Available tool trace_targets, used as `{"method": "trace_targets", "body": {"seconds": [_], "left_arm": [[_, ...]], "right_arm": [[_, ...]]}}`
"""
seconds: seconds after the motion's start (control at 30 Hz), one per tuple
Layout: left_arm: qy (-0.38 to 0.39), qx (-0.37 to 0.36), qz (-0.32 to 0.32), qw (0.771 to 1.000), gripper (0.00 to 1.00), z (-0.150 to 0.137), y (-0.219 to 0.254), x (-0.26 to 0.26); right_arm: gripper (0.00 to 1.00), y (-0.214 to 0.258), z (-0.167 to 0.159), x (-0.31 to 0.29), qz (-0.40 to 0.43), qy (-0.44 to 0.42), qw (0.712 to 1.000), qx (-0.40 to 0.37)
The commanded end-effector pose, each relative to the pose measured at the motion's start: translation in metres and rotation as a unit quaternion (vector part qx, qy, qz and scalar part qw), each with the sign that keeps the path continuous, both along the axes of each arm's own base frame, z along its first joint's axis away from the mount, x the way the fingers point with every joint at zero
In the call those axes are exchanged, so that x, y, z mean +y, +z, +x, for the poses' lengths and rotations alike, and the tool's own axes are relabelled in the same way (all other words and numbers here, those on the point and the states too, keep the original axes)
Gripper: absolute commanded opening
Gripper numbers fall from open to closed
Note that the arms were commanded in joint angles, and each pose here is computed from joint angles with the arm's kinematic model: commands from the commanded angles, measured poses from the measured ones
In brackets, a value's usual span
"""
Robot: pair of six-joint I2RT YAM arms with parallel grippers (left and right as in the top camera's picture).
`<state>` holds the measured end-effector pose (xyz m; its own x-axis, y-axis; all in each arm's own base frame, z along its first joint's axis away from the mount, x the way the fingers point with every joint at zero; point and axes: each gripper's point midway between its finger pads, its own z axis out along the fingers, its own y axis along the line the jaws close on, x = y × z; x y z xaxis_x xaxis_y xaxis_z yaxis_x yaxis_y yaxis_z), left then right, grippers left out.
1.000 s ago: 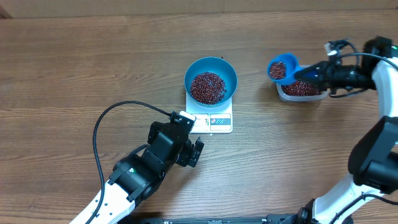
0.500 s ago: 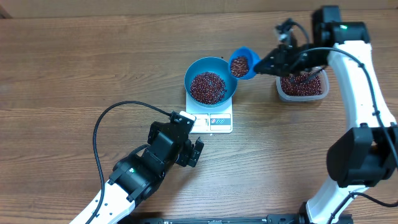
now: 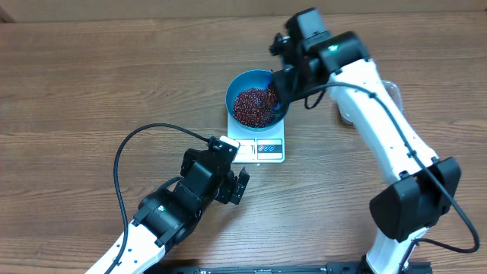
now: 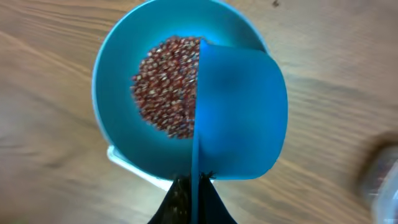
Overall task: Scoop item into bowl and weigh 150g on scale
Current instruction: 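Tip the scoop over the teal bowl to pour the beans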
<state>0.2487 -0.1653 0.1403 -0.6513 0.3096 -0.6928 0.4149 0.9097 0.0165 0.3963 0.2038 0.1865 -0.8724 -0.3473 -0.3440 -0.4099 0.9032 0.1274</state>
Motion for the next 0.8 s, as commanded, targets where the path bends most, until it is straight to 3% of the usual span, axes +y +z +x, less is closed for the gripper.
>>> {"method": "trace_targets", "body": {"seconds": [0.0,0.33,0.77], "left_arm": [[0.009,0.003,0.003,1.0,1.0,0.0,-0.004,0.002],[0.009,0.003,0.003,1.0,1.0,0.0,-0.004,0.002],[0.009,0.003,0.003,1.0,1.0,0.0,-0.004,0.002]], "right_arm": [[0.04,0.032,0.011,-0.011,-0.083,-0.028,0.992,-0.093],[0.04,0.05,0.009,0.012,-0.177,-0.017,0.966,-0.186],[0.04,0.047,0.005,0.025,-0.148,-0.002,0.973,-0.176]]}}
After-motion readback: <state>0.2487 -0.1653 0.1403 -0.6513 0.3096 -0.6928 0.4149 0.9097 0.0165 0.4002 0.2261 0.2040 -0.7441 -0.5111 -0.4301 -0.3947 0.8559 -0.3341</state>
